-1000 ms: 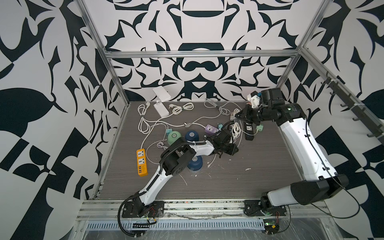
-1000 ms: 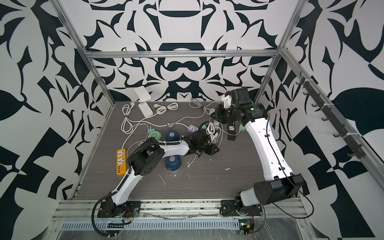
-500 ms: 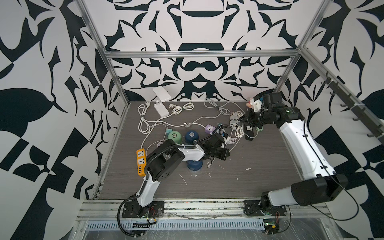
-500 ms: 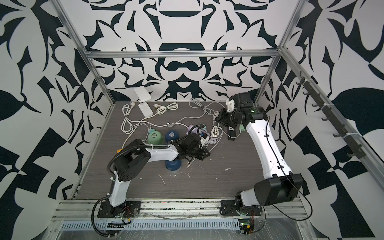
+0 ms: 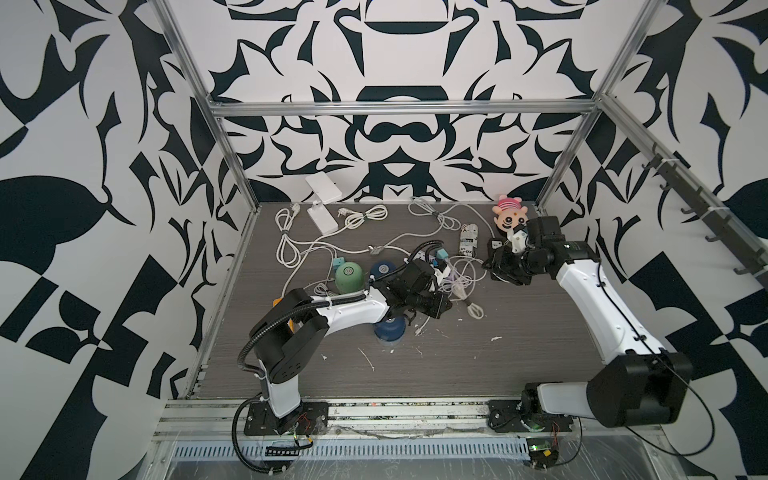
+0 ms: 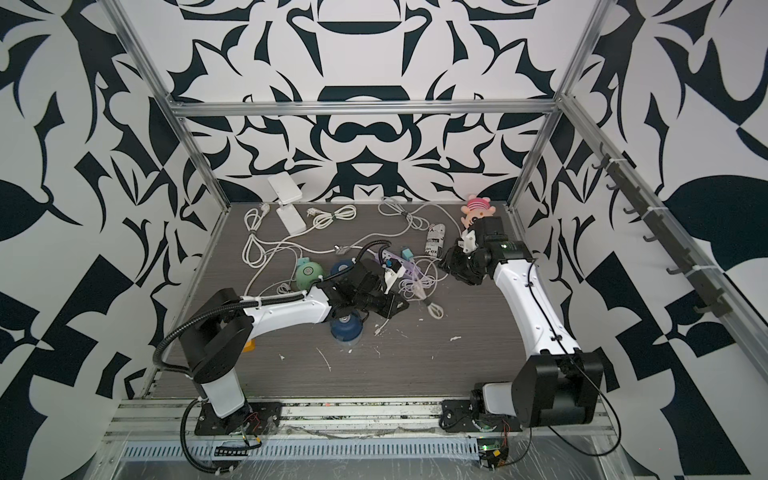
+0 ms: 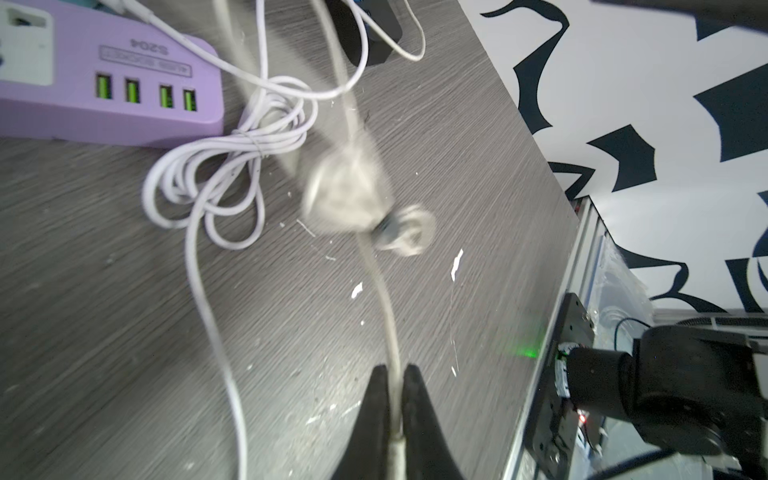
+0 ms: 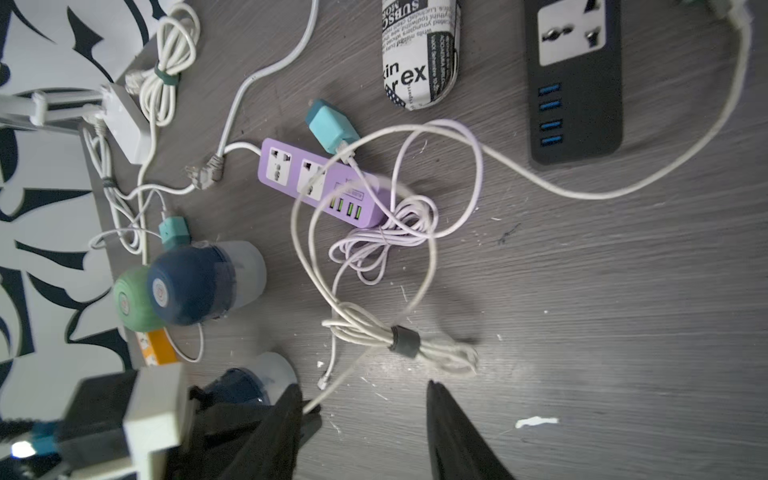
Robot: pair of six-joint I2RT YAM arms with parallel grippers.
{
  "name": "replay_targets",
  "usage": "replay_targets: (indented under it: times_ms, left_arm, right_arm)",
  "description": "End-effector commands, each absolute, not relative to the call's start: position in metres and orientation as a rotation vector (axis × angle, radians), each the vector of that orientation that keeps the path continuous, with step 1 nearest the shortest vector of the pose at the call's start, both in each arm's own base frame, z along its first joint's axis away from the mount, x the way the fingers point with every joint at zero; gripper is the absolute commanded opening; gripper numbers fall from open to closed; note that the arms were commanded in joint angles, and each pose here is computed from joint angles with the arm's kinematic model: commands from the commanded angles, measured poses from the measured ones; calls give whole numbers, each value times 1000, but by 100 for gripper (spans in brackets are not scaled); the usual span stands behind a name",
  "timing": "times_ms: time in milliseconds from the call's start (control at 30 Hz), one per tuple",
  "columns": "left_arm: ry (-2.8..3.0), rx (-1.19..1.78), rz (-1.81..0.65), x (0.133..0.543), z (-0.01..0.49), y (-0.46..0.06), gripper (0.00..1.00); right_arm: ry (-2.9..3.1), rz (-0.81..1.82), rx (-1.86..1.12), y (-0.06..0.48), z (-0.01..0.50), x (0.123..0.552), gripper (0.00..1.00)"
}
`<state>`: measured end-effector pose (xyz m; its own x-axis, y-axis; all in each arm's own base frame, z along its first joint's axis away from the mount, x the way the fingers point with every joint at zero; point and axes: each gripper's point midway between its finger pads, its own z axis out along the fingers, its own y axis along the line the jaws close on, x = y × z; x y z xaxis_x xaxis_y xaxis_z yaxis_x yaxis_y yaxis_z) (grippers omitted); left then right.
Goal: Charge the cordless meat grinders
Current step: Pick up the charging cable from the center of the board.
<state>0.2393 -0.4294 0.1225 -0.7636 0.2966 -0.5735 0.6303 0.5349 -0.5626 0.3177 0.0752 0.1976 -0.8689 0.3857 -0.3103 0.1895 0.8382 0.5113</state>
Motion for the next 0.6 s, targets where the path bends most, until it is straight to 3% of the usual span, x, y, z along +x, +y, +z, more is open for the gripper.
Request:
replay_targets:
  times_ms: [0, 200, 567]
  left_arm:
    - [2413, 832, -1105, 229, 130, -416, 0]
    - [2461, 894, -1162, 225, 148, -406, 0]
    - [2544, 955, -1157, 213, 193, -353, 0]
  right_arm:
    - [2492, 652, 362, 73, 222, 318, 55]
    - [2381, 950, 150, 114, 241, 305, 37]
    - [2039, 713, -636, 217, 237, 257, 34]
